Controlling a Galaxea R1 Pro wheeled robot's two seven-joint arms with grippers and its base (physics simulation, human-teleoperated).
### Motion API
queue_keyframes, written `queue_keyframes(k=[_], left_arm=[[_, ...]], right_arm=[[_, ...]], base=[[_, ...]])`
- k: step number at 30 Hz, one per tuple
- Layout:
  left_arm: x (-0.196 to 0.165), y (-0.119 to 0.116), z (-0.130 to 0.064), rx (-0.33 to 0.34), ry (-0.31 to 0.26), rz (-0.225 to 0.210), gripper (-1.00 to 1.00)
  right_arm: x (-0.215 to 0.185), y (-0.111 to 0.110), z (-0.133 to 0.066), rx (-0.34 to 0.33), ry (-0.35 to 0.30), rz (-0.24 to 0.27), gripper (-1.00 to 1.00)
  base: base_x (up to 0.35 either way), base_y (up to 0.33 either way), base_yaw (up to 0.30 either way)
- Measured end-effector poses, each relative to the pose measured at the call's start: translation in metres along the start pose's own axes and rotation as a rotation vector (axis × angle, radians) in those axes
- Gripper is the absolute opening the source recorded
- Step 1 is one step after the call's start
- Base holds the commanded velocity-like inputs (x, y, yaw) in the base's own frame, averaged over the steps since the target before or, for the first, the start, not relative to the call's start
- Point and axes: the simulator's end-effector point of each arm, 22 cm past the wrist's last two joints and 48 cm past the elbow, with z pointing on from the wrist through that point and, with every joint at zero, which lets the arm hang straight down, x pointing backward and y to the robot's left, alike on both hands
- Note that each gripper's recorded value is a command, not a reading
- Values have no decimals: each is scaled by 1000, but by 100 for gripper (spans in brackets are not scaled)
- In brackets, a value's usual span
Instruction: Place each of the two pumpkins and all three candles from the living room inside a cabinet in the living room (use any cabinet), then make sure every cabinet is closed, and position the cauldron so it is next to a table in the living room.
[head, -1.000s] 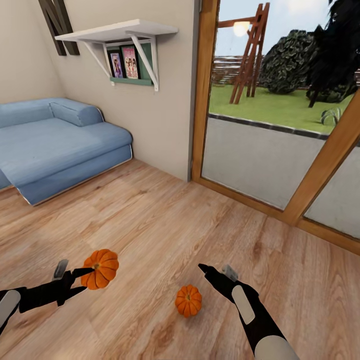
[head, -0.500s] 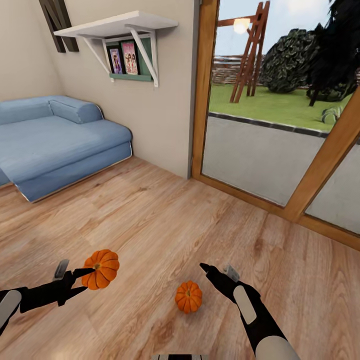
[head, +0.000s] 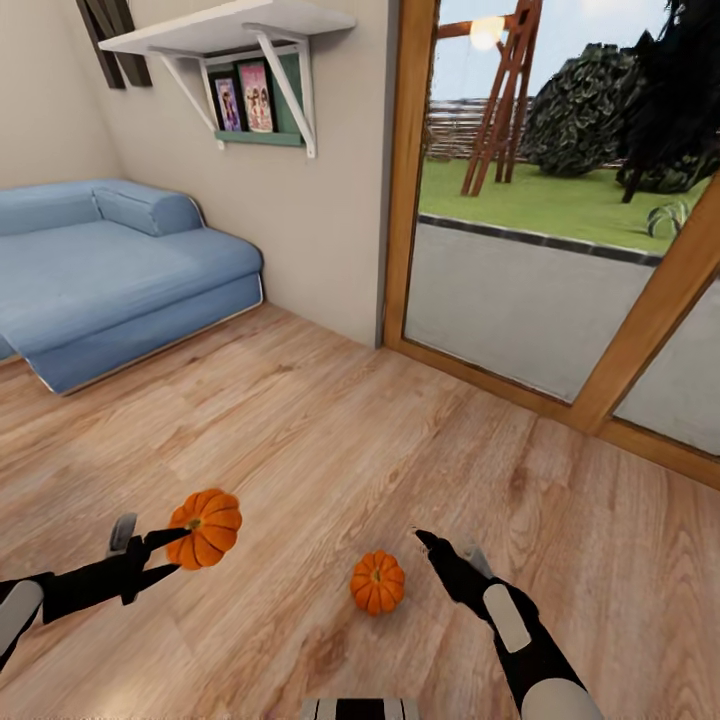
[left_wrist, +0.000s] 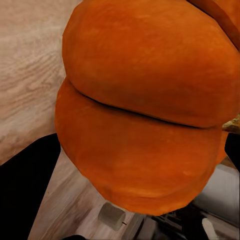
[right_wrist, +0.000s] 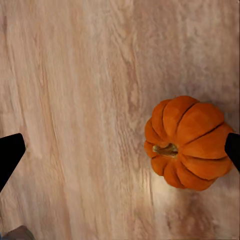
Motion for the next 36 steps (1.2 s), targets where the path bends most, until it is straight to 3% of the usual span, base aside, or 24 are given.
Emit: queue_keyframes(k=[2, 4, 11, 14, 18, 28, 36], left_arm=[[2, -3, 2, 24, 7, -3, -100], [4, -2, 5, 30, 17, -3, -100], [6, 10, 11, 16, 27, -15, -100], [6, 16, 13, 8, 31, -23, -100], [8, 22, 17, 5, 37, -37, -100], [14, 41, 25, -16, 54, -66, -100], [18, 57, 31, -36, 67, -89, -100]], right_arm=[[-4, -31, -3, 16, 0, 83, 100], [-10, -56, -7, 30, -11, 125, 100], [-28, -74, -3, 56, -134, 107, 100], [-26, -83, -2, 68, -109, 113, 100], [-29, -102, -11, 72, -10, 131, 100], [-11, -103, 2, 59, 49, 146, 100], [1, -90, 21, 55, 101, 64, 100]], base=[[0, 0, 0], [0, 0, 0], [0, 0, 0], [0, 0, 0], [0, 0, 0], [0, 0, 0], [0, 0, 0]])
